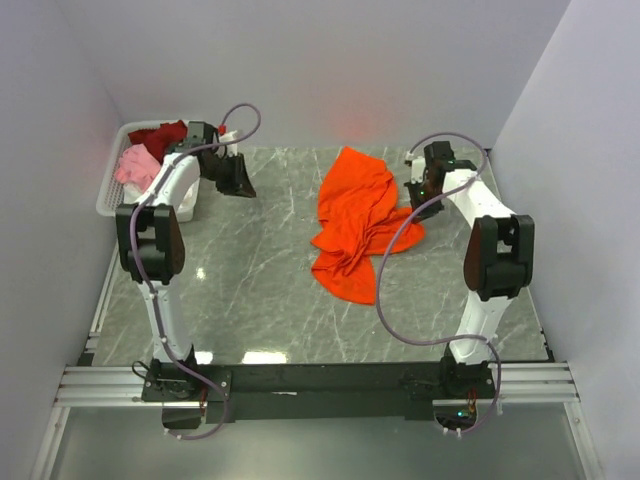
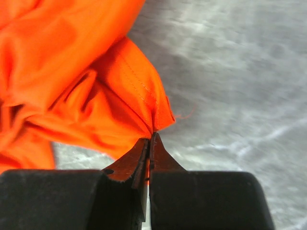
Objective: Fold and stack the t-shirts
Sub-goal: Flatten the tshirt out
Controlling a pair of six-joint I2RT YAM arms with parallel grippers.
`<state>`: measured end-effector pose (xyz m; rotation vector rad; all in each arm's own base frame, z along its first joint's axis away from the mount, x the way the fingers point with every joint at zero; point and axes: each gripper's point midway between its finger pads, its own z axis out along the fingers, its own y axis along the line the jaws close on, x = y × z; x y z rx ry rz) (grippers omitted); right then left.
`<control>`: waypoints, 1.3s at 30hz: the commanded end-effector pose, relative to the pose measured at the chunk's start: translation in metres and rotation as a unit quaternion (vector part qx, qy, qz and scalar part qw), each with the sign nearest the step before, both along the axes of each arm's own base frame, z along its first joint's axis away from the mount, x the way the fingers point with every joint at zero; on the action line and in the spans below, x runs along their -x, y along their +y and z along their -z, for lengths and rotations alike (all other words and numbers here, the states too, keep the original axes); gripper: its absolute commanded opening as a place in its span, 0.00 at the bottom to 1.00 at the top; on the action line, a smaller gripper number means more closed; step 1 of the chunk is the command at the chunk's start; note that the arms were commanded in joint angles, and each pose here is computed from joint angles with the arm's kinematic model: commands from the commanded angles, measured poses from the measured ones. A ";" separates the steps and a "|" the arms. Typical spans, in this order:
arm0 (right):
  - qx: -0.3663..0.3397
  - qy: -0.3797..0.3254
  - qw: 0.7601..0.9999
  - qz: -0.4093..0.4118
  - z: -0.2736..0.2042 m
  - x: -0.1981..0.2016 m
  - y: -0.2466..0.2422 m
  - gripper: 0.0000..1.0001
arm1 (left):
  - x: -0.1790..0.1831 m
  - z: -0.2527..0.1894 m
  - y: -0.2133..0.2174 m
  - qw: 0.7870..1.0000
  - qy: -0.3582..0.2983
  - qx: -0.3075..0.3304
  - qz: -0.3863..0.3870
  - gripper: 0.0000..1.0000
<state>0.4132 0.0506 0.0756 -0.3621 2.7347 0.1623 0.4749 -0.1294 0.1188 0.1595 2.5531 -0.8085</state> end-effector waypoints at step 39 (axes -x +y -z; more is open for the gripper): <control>0.005 0.052 0.999 -0.005 0.022 0.039 -0.020 0.00 | 0.088 0.094 -0.182 0.968 0.016 -0.180 0.176 0.00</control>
